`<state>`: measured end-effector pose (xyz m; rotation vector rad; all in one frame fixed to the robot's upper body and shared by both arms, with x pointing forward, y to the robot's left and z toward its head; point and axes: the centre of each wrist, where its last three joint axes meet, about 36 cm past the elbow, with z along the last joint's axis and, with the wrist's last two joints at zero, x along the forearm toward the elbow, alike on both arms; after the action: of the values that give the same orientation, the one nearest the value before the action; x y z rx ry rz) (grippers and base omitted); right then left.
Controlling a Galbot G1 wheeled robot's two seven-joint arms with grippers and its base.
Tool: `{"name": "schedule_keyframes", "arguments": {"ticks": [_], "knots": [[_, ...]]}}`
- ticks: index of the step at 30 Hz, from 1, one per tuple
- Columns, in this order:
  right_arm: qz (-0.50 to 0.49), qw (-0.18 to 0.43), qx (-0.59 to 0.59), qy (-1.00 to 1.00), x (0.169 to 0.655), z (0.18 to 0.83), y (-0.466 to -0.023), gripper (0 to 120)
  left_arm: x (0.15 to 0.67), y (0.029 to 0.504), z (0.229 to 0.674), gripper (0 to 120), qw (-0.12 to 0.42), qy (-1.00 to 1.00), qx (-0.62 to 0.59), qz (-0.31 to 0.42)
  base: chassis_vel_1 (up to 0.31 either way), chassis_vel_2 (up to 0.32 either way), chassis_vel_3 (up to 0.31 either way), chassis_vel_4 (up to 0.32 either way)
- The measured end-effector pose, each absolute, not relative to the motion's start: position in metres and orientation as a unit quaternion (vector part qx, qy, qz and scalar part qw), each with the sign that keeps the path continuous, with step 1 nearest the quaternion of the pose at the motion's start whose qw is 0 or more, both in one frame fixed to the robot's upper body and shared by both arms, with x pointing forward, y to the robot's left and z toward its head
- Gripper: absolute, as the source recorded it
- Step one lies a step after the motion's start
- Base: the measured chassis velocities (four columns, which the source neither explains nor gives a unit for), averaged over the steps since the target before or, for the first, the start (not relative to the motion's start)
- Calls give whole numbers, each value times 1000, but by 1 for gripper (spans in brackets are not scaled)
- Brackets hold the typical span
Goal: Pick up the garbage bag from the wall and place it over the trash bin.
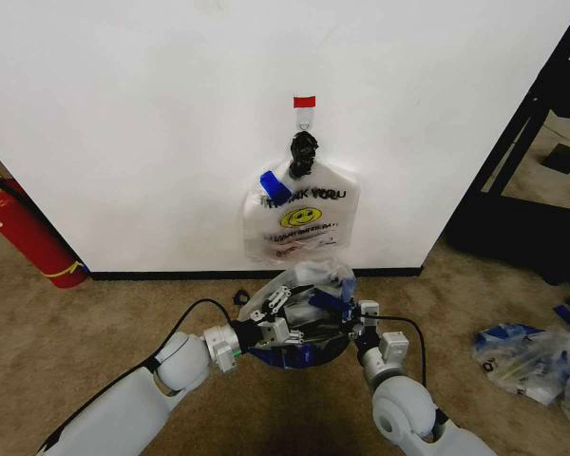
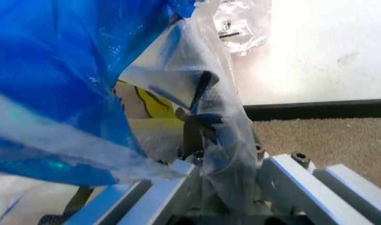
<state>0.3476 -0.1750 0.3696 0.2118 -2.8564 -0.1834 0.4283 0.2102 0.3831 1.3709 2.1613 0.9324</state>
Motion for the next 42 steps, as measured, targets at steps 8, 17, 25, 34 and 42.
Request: {"name": "schedule_keyframes", "arguments": {"ticks": [8,17,25,34,42], "knots": [[-58,132,73,-987,351,368,-175,0,420,205,391,75,208,766,507,336,0,0,0,0],[-61,131,82,-986,342,369,-172,0,435,209,389,72,204,757,498,371,0,0,0,0],[-66,127,93,-985,334,372,-167,0,444,215,381,65,198,745,497,399,0,0,0,0],[-62,129,93,-985,332,366,-166,0,439,211,386,34,208,756,493,377,0,0,0,0],[-59,130,91,-986,336,363,-167,0,434,208,385,7,205,770,493,350,0,0,0,0]]}}
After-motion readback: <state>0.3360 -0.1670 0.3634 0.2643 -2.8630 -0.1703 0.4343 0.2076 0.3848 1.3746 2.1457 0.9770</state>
